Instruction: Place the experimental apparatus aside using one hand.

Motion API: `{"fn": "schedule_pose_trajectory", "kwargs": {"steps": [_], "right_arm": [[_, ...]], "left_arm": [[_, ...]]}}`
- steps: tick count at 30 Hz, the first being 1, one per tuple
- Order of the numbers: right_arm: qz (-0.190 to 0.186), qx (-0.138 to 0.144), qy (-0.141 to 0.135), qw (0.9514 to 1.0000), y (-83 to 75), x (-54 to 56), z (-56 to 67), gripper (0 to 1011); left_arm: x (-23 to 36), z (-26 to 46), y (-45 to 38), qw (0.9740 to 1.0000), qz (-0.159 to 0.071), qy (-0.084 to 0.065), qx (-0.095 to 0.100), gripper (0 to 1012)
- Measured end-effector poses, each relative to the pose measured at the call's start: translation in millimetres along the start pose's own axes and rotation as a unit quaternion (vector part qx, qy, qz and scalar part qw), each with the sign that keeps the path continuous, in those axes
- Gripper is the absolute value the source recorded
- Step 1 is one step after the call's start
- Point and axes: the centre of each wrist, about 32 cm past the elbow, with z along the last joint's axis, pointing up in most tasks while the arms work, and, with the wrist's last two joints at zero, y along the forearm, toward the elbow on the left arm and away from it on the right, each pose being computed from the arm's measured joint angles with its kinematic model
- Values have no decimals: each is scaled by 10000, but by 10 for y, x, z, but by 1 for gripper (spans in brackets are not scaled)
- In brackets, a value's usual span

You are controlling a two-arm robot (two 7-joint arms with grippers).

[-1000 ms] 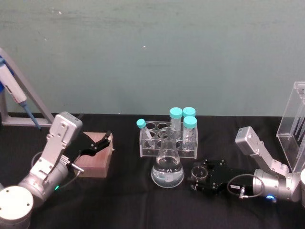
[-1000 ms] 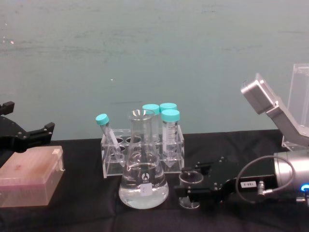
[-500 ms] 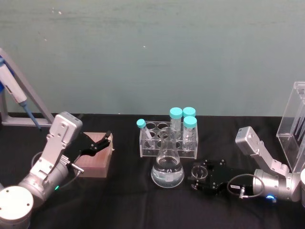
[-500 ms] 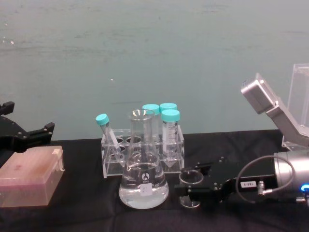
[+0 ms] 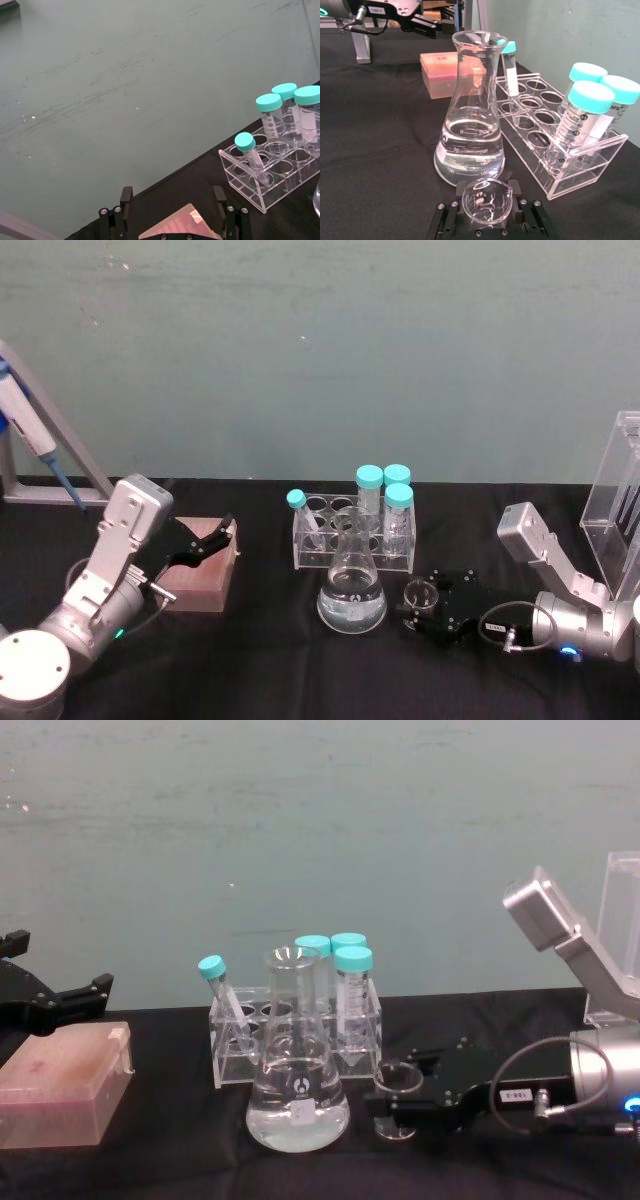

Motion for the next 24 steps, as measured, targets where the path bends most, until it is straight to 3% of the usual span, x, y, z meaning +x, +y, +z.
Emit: {"fn": "schedule_pose_trajectory", "kwargs": {"steps": [11, 24], "right_arm": [[-413, 67, 33, 9991, -29, 2, 28, 511], [-1198, 187, 131, 9925, -45, -78, 70, 511]], "left_arm": [[0, 0, 0, 10000, 0, 0, -1, 1000], [0, 0, 0, 10000, 0, 0, 0, 1000]]}}
